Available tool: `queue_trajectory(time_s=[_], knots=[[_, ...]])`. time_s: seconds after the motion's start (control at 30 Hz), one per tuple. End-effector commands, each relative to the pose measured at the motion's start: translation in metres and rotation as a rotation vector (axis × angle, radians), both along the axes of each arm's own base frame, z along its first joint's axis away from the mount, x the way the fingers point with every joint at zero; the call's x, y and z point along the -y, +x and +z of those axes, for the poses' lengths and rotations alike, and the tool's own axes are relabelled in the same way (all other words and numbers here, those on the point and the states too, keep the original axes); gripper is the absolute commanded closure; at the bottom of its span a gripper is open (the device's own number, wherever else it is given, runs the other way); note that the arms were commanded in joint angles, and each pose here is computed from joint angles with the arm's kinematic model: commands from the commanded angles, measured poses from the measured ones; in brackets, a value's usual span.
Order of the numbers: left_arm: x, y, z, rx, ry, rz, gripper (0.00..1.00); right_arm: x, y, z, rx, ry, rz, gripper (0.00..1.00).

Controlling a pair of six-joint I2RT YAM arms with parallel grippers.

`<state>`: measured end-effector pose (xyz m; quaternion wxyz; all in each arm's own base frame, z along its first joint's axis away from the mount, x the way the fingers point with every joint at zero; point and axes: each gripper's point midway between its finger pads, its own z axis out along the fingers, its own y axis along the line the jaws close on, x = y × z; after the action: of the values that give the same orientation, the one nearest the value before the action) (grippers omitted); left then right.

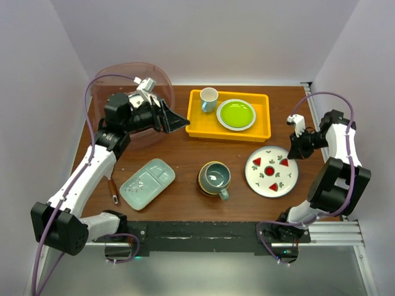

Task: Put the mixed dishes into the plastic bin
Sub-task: Pick up the plate at the center of the board.

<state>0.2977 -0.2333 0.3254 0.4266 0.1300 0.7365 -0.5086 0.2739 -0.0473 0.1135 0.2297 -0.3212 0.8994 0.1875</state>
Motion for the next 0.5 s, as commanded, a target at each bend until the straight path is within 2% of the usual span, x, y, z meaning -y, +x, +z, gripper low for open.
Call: queue_trajectory(time_s=[0.0, 0.47], knots=[[0.006, 0.003, 0.014, 0.069, 0.017, -0.006, 0.00, -0.010, 0.009, 0.037, 0.120, 0.029, 0.035, 1.00], [0.026, 0.002, 0.004, 0.073, 0.068, -0.039, 0.00, -0.025, 0.009, 0.056, 0.179, -0.010, 0.092, 1.00]])
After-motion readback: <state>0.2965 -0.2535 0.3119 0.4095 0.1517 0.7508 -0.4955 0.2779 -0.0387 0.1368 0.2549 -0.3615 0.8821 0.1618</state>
